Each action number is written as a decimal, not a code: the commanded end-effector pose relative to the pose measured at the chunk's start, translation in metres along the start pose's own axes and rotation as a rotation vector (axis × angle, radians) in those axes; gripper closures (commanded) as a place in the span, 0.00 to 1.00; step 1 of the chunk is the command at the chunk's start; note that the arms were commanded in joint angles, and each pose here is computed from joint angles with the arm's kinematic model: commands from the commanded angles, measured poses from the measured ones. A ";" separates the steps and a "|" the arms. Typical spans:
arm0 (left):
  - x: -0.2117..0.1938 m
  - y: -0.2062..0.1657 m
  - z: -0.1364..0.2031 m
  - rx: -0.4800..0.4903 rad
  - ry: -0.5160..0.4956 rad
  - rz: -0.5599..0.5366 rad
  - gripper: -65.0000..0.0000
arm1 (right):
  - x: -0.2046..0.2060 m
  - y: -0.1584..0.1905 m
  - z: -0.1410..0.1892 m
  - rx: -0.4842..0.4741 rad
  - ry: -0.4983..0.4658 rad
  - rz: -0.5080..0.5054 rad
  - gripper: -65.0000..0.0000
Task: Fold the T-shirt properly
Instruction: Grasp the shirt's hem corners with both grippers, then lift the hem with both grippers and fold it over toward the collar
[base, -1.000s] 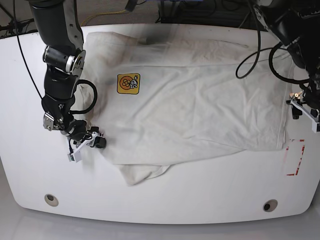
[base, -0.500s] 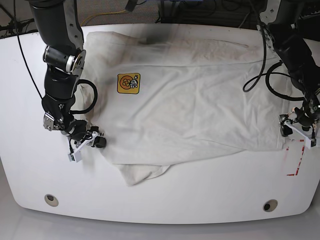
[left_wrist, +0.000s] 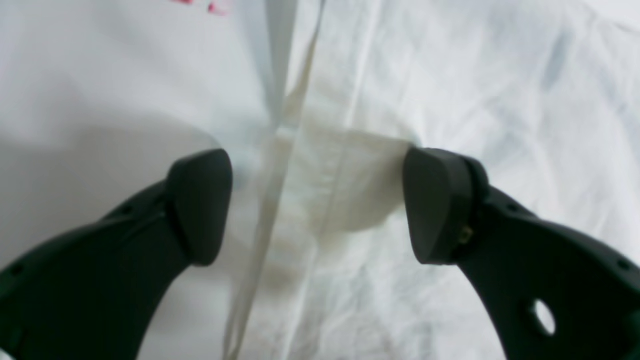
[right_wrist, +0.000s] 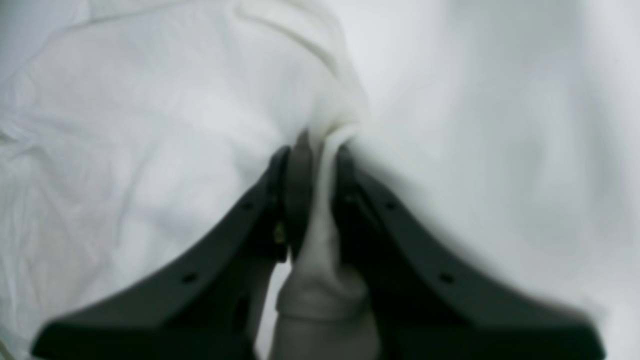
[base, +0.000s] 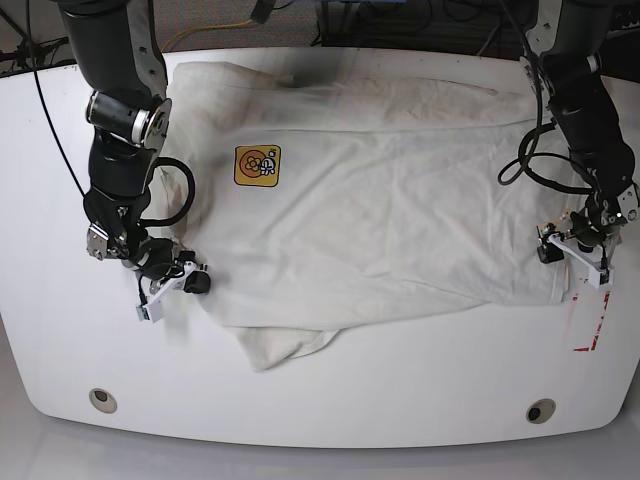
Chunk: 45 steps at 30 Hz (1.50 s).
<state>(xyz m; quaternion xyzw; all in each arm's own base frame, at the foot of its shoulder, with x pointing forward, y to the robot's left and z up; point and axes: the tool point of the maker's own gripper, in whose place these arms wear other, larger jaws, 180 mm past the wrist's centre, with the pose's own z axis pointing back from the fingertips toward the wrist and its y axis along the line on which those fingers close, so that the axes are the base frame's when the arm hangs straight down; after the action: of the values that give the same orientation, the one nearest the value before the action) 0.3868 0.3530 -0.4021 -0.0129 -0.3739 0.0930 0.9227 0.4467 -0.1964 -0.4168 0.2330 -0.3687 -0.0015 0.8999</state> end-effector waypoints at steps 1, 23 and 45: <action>0.019 0.004 0.004 0.003 -0.043 -0.006 0.22 | 0.022 -0.001 0.004 -0.004 -0.037 0.020 0.90; 0.045 -0.031 0.002 -0.047 -0.085 -0.087 1.00 | 0.023 -0.001 0.006 -0.008 -0.025 0.032 1.00; 0.151 -0.057 0.087 0.031 -0.352 -0.261 1.00 | 0.134 0.008 0.078 -0.170 -0.072 0.344 1.00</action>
<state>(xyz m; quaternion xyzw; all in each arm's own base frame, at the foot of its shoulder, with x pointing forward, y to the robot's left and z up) 0.4288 0.3123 -0.2756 0.0467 -0.4796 -0.0189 0.8760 0.4709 -0.2252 -0.3218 0.1163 -0.3860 0.1122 0.9082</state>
